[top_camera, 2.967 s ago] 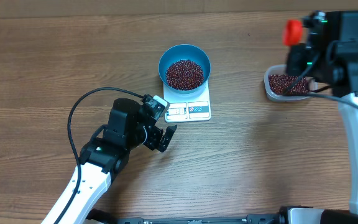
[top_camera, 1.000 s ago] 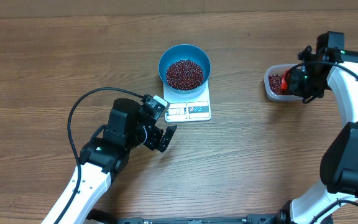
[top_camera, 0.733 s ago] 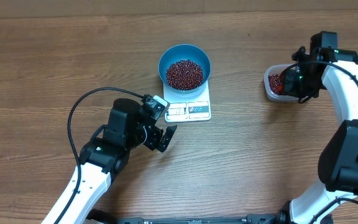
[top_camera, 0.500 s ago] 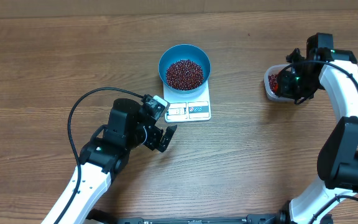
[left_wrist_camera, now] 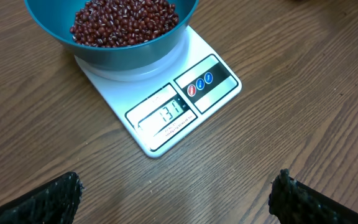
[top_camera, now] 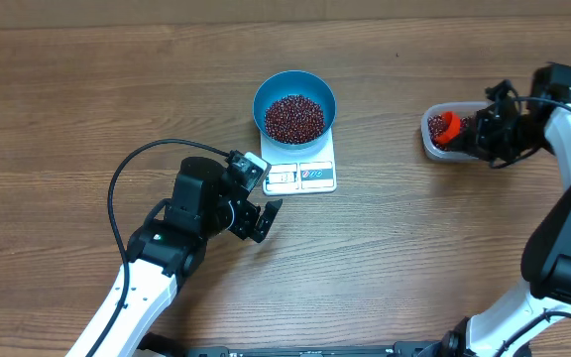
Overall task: Scoop item into bowl and weigh 150g on scale
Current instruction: 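Dip the scoop into the tub and fill it with beans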
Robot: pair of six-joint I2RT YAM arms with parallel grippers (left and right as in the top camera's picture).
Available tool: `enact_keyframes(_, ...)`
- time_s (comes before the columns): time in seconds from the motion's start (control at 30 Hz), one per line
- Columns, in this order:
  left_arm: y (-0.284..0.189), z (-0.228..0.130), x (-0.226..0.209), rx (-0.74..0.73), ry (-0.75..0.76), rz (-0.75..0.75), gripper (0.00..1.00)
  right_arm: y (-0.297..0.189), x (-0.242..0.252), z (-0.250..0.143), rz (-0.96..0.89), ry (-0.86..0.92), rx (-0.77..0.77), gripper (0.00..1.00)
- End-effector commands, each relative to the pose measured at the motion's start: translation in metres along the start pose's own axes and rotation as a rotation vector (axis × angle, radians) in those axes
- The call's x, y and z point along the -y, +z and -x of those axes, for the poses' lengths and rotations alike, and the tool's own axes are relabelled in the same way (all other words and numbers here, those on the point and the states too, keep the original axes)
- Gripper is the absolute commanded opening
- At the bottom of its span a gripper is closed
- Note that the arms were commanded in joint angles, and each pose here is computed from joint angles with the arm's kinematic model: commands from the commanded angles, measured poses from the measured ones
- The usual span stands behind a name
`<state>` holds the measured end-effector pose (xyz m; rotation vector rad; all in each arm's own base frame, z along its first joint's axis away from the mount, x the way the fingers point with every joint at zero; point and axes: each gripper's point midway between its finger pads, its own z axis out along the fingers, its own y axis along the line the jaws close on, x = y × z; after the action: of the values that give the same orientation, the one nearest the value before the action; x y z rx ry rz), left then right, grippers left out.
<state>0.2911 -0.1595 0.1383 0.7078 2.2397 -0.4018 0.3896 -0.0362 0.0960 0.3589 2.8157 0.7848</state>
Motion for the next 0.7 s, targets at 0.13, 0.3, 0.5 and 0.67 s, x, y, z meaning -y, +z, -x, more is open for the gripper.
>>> enact_keyframes(0.13, -0.002, 0.009, 0.000, 0.020, -0.008, -0.006, 0.99, -0.019, -0.001, 0.005, 0.172, 0.024, 0.051, 0.04)
enact_keyframes(0.3, -0.002, 0.009, 0.000, 0.019, -0.008, -0.006, 1.00, -0.031, 0.006, 0.003, 0.226, 0.048, 0.068, 0.04)
enact_keyframes(0.5, -0.002, 0.009, 0.000, 0.020, -0.008, -0.006, 1.00, -0.049, 0.014, -0.002, 0.298, 0.057, 0.095, 0.04)
enact_keyframes(0.67, -0.002, 0.009, 0.000, 0.019, -0.008, -0.006, 1.00, -0.064, 0.005, -0.004, 0.414, 0.037, 0.132, 0.04)
